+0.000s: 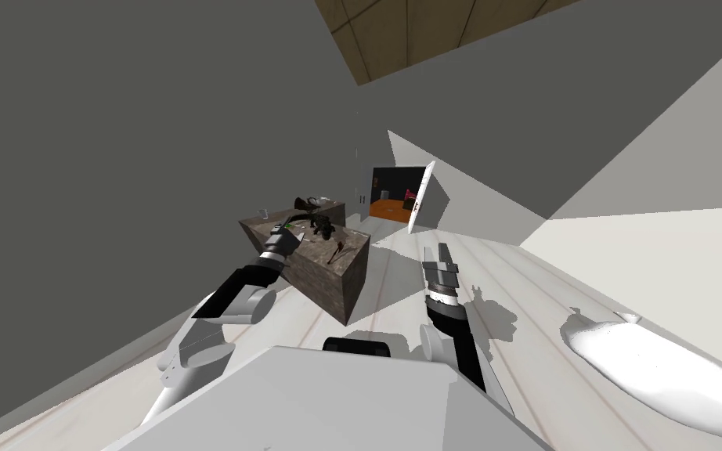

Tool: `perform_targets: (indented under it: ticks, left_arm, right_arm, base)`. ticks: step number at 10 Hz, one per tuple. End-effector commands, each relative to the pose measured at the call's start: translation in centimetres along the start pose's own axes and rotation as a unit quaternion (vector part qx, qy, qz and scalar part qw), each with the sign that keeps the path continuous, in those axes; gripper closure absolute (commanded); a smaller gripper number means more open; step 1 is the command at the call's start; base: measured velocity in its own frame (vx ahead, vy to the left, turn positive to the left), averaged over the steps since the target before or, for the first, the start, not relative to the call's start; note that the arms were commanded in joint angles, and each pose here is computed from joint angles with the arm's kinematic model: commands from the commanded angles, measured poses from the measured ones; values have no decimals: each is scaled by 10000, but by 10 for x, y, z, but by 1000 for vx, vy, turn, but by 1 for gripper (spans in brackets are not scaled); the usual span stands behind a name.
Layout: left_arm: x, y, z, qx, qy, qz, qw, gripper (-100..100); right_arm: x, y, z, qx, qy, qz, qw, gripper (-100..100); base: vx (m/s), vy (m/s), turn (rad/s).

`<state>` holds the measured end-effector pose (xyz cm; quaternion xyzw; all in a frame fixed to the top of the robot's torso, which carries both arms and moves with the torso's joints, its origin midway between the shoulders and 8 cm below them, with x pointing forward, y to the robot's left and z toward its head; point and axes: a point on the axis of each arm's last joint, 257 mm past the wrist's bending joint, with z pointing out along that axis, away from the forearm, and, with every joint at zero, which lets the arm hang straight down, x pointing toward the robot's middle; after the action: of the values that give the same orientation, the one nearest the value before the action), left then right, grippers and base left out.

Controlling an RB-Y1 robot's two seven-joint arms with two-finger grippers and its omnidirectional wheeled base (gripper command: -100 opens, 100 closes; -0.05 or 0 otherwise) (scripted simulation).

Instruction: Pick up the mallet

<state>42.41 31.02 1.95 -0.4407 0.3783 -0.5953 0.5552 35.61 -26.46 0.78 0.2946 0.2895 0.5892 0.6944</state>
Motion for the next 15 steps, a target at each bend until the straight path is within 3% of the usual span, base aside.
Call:
perform_targets:
  ticks: [1,2,3,5,6,7,10,12,13,14,15]
  left_arm:
    - [-6,11,3,-219,-61,-224,9995,-100]
    - [-7,17,3,-337,-92,-224,9991,-100]
    - [-13,23,5,-464,-138,-417,9980,-100]
    - [-14,31,5,-612,-179,-417,9971,-100]
    - [-21,40,6,-788,-248,-607,9947,-100]
    - [-22,45,5,-895,-279,-607,9937,-100]
    - [-37,69,6,-1318,-471,-979,9853,-100]
    - [-39,78,3,-1507,-528,-977,9823,-100]
    - [-47,90,2,-1720,-644,-1156,9762,-100]
    - [-48,95,0,-1818,-676,-1155,9742,-100]
    - [-57,106,-1,-1991,-791,-1329,9677,-100]
  right_arm:
    - [0,0,0,0,0,0,10000,0]
    - [0,0,0,0,0,0,10000,0]
    - [0,0,0,0,0,0,10000,0]
    - [0,0,0,0,0,0,10000,0]
    - [0,0,0,0,0,0,10000,0]
    - [0,0,0,0,0,0,10000,0]
    - [0,0,0,0,0,0,10000,0]
    - [0,0,0,0,0,0,10000,0]
    - [0,0,0,0,0,0,10000,0]
    - [0,0,0,0,0,0,10000,0]
    - [0,0,0,0,0,0,10000,0]
  base:
    - [40,-74,30]
    - [36,-57,20]
    - [35,-80,23]
    - [25,-44,13]
    - [43,-47,28]
    - [43,-58,22]
    - [48,-83,25]
    - [41,-50,11]
    - [49,-47,24]
    - [50,-56,22]
    - [81,-81,27]
